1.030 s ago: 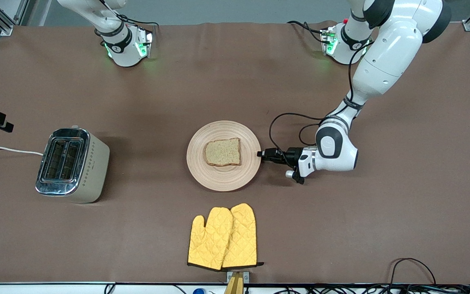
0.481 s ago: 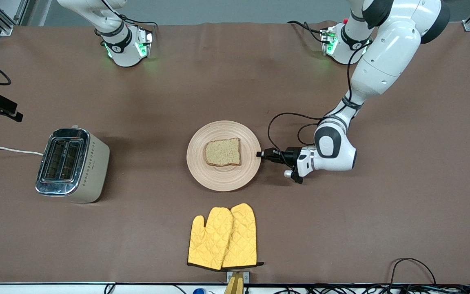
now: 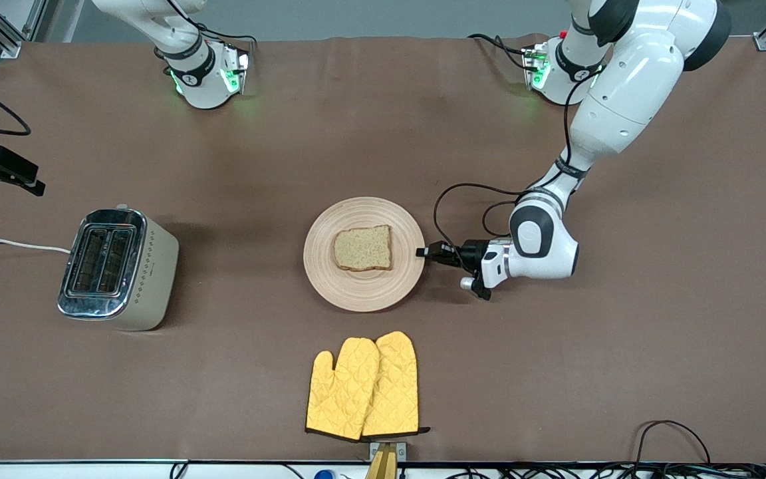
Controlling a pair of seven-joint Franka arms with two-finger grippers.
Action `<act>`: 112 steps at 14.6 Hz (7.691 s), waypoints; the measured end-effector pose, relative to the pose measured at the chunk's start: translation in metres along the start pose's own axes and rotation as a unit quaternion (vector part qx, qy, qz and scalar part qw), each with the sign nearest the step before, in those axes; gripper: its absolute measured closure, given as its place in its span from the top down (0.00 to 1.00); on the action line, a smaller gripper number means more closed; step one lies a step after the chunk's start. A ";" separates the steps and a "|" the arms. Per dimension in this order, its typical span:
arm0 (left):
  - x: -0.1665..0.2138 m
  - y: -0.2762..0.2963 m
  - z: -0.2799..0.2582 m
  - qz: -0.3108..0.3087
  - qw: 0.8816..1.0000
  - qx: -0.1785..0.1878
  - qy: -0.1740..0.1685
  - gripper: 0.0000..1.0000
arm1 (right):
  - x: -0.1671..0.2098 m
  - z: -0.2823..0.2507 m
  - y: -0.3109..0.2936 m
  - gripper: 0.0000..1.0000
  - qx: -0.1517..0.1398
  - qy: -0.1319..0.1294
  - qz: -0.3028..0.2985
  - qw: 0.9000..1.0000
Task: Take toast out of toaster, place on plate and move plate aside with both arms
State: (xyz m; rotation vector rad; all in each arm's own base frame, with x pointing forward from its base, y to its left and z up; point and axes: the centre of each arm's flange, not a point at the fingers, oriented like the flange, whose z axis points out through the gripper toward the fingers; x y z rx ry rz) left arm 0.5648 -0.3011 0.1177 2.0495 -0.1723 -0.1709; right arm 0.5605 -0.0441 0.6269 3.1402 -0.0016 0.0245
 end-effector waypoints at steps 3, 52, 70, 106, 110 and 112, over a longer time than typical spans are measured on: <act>0.010 0.006 -0.009 0.009 1.000 0.004 0.013 0.09 | 0.000 0.000 0.000 1.00 0.000 -0.001 0.002 1.000; -0.072 -0.220 -0.462 -0.085 0.991 -0.004 0.101 0.09 | -0.004 -0.002 0.001 1.00 0.001 -0.009 0.007 1.000; 0.015 -0.057 -0.494 -0.050 0.975 0.214 0.008 1.00 | -0.005 -0.002 0.001 1.00 0.001 -0.010 0.007 1.000; -0.116 0.365 -0.424 -0.059 0.839 0.541 0.020 1.00 | -0.001 -0.005 0.002 1.00 0.001 0.009 0.008 1.000; -0.116 0.363 -0.426 -0.063 0.841 0.537 0.021 1.00 | -0.001 -0.005 0.002 1.00 0.001 0.009 0.008 1.000; -0.116 0.364 -0.427 -0.063 0.841 0.537 0.022 1.00 | -0.001 -0.005 0.002 1.00 0.001 0.009 0.008 1.000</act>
